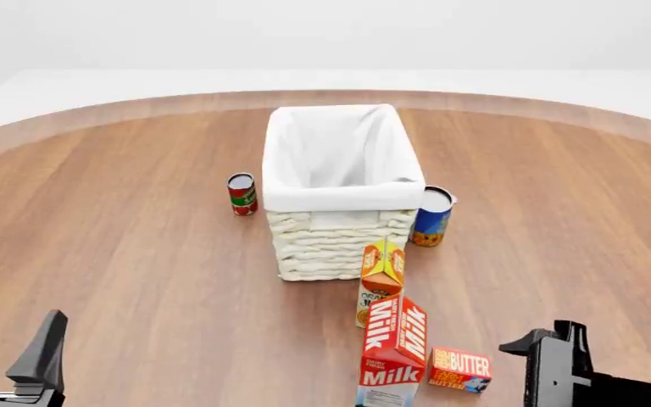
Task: Pick up the butter and put it in the basket.
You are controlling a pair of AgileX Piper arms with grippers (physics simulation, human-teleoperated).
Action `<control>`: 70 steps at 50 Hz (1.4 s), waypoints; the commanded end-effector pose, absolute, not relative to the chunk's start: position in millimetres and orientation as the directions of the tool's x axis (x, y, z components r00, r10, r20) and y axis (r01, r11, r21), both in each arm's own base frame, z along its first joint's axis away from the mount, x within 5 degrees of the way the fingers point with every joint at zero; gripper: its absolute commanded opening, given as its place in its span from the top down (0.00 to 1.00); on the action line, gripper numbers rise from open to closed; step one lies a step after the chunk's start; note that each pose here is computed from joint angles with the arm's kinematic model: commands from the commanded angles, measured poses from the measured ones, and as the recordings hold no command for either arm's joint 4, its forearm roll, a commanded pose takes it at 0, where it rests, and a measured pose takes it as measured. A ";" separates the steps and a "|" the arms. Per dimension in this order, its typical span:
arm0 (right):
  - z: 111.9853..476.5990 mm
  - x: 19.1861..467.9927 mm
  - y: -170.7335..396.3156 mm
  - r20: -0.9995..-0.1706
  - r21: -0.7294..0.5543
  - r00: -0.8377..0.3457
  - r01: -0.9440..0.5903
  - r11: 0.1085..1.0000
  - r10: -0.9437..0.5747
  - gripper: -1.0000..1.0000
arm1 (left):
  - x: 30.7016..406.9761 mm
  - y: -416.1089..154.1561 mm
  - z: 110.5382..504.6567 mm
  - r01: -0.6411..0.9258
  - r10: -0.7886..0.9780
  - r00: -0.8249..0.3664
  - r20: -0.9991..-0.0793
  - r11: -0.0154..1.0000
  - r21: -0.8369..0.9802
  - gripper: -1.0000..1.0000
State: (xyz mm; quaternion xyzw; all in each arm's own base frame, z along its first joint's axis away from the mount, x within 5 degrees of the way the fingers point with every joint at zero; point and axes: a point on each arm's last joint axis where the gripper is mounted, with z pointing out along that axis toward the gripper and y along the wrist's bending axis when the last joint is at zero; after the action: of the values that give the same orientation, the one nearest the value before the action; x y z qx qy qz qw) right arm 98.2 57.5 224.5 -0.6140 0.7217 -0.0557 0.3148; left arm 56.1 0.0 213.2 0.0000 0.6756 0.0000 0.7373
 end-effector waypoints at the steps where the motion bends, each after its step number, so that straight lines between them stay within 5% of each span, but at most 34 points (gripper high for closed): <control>1: 209.0 102.0 59.6 -0.336 -0.458 -0.014 -0.871 0.176 -0.942 0.00 | 56.1 0.0 213.2 0.000 0.000 0.087 -0.996 1.000 0.000 0.00; 70: 143.6 164.6 84.9 -0.299 -0.426 -0.061 -0.884 0.191 -0.952 0.00 | 56.1 0.0 213.2 0.000 0.000 0.087 -0.996 1.000 0.000 0.00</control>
State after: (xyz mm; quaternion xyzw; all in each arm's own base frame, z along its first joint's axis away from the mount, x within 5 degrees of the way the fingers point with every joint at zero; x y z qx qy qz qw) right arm 157.7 80.9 157.7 -0.6349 0.7207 -0.0683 0.2698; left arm 56.1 0.0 213.2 0.0000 0.6756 0.0000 0.7373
